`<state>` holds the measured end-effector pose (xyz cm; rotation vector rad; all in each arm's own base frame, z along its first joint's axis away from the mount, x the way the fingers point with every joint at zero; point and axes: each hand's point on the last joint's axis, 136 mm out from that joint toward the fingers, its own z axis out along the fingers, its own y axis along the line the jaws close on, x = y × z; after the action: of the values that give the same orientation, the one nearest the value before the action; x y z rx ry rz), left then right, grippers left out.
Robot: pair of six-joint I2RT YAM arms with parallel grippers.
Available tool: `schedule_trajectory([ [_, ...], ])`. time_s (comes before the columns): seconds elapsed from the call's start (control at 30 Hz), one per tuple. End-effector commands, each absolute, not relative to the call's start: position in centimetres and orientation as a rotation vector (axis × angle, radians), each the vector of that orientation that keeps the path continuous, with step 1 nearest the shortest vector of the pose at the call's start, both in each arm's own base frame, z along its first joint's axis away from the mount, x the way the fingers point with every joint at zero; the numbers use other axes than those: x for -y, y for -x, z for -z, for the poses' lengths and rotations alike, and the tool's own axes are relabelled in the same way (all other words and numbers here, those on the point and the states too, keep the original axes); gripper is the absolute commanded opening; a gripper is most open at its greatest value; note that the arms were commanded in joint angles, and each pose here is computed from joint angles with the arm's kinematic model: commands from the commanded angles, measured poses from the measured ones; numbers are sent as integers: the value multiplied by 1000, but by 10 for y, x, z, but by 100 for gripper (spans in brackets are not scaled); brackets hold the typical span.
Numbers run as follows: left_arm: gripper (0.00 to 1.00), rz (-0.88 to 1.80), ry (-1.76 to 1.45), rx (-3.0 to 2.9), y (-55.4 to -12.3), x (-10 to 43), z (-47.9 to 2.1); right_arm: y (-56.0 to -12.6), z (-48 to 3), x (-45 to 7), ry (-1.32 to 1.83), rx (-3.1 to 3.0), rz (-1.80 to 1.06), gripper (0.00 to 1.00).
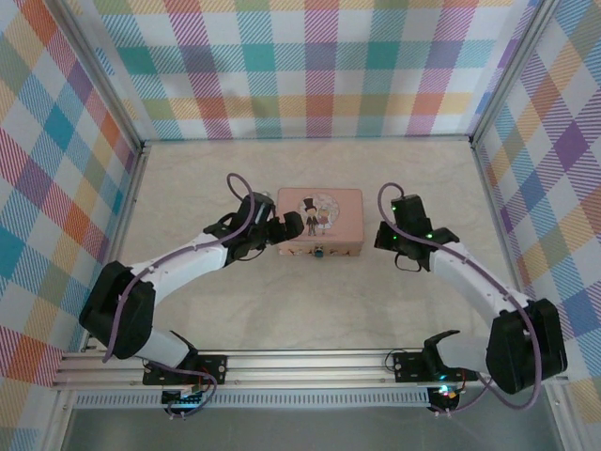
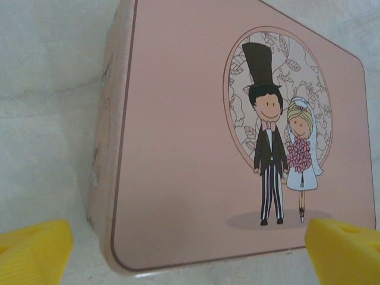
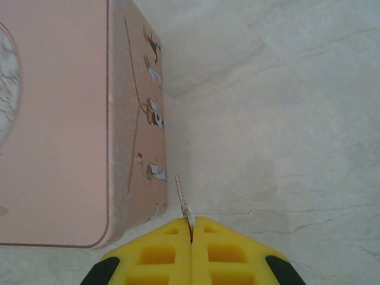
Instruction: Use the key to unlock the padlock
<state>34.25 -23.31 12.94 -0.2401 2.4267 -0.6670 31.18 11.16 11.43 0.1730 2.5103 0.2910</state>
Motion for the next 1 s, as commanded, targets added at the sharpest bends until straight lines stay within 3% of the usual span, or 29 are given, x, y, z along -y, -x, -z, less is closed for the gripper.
schedule_trajectory([
  [0.0, 100, 695, 267, -2388, -355, 236, -128, -315, -103, -115, -159, -2521, -246, 0],
  [0.7, 100, 701, 399, -2299, -417, 211, -131, -325, -91, -198, 9, -2577, -444, 0],
  [0.97, 100, 619, 391, -2243, -395, 173, -166, -325, -111, -177, 4, -2546, -386, 0],
])
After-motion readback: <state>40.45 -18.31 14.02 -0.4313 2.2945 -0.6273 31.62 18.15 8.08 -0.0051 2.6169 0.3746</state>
